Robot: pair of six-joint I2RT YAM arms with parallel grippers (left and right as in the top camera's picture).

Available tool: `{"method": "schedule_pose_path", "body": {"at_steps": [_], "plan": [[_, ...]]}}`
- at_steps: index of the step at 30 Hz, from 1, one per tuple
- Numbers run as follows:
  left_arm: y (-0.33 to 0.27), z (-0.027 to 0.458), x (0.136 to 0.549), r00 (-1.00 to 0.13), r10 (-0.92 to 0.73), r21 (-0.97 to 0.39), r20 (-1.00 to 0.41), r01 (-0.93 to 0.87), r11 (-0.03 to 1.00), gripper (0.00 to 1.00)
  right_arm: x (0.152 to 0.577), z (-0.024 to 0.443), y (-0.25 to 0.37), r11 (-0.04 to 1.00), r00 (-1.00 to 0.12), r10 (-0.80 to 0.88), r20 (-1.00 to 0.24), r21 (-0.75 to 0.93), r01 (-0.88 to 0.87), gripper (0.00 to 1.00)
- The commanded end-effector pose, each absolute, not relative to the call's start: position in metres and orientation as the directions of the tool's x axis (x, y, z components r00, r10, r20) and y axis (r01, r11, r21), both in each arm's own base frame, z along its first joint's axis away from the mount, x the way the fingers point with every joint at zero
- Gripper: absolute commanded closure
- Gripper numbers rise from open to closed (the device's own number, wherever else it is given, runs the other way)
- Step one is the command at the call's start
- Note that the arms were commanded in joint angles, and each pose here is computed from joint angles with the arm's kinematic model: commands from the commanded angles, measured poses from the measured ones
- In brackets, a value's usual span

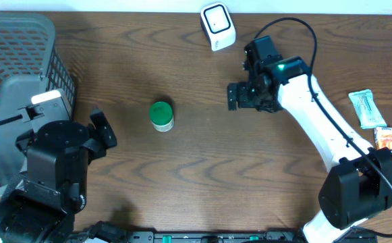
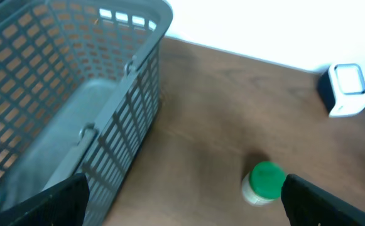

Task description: Scan the item barcode

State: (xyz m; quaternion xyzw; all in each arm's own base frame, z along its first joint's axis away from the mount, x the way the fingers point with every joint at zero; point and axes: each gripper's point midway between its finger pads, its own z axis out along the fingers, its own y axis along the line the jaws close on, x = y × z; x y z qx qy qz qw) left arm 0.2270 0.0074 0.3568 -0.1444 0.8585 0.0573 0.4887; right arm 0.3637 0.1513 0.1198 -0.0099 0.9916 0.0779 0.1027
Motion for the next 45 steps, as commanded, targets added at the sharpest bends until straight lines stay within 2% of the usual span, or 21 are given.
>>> {"method": "schedule_pose_path", "body": {"at_steps": [1, 14, 18, 23, 30, 38, 40, 45], "plan": [[0.003, 0.360, 0.230, -0.464, -0.217, -0.081, -0.859, -0.295, 0.952, 0.02, 0.360, 0.116, 0.140, 0.989, -0.986, 0.006, -0.169, 0.146, -0.019, 0.01], [-0.012, 0.364, 0.238, -0.455, -0.255, -0.157, -0.853, -0.243, 0.957, 0.02, 0.366, 0.118, 0.085, 0.953, -0.984, 0.158, -0.086, 0.274, 0.129, 0.01], [-0.023, 0.352, 0.248, -0.493, -0.297, -0.196, -0.818, -0.247, 0.949, 0.02, 0.367, 0.118, 0.077, 0.950, -0.980, 0.177, -0.085, 0.274, 0.148, 0.01], [-0.037, 0.316, 0.279, -0.557, -0.405, -0.233, -0.725, -0.356, 0.905, 0.02, 0.369, 0.116, 0.070, 0.959, -0.978, 0.183, -0.098, 0.237, 0.156, 0.01], [-0.058, 0.230, 0.336, -0.685, -0.430, -0.102, -0.588, -0.465, 0.880, 0.02, 0.369, 0.116, 0.067, 0.962, -0.978, 0.186, -0.100, 0.222, 0.160, 0.01], [-0.078, 0.157, 0.361, -0.566, -0.710, -0.181, -0.419, -0.714, 0.676, 0.02, 0.367, 0.113, 0.067, 0.966, -0.981, 0.165, -0.099, 0.218, 0.141, 0.01], [-0.090, 0.147, 0.362, -0.546, -0.761, -0.220, -0.350, -0.742, 0.633, 0.02, 0.367, 0.110, 0.067, 0.966, -0.981, 0.165, -0.100, 0.219, 0.141, 0.01], [-0.093, 0.138, 0.361, -0.416, -0.862, -0.256, -0.289, -0.834, 0.488, 0.02, 0.366, 0.106, 0.067, 0.966, -0.982, 0.164, -0.095, 0.218, 0.140, 0.01]]}}
